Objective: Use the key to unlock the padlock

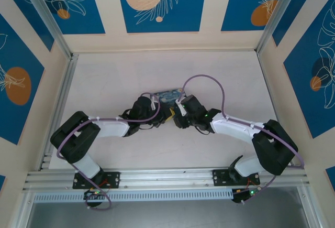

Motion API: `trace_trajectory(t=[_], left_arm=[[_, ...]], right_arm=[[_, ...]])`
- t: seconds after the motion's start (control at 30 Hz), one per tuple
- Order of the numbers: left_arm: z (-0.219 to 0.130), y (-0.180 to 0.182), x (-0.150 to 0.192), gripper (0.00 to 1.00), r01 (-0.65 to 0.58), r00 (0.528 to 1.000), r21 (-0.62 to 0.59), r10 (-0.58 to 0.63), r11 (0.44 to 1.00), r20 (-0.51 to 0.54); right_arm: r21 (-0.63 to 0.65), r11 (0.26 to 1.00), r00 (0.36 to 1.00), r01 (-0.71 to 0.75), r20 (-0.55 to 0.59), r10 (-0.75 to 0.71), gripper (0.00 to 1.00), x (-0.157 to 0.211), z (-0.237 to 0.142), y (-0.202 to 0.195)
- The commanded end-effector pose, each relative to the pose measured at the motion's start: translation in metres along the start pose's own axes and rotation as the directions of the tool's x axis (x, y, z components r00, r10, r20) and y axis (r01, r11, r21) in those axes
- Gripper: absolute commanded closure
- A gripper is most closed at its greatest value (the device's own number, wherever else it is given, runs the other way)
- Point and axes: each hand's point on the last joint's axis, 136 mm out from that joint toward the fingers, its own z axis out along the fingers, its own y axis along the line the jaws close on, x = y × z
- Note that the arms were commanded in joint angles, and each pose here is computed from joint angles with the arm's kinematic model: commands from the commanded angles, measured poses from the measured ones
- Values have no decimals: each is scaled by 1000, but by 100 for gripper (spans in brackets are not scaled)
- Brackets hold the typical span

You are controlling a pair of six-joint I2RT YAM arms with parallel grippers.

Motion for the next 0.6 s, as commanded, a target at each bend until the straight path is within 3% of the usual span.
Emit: trace_trajectory(t=[0.0, 0.17, 0.3, 0.57], left_arm=[[-3, -26, -3, 100, -42, 999, 66, 43, 997, -13], [-1, -23, -1, 100, -37, 999, 63, 39, 997, -20], [0, -21, -1, 100, -35, 999, 61, 37, 998, -25], [4, -10, 0, 100, -27, 999, 43, 28, 999, -29]], right_arm=[[12, 1000, 998, 24, 54, -24, 61, -22, -2, 3], [8, 1000, 998, 27, 63, -27, 68, -29, -2, 5], [4, 1000, 998, 26, 56, -27, 81, -30, 0, 5], [-135, 991, 998, -21, 53, 28, 99, -33, -14, 16]])
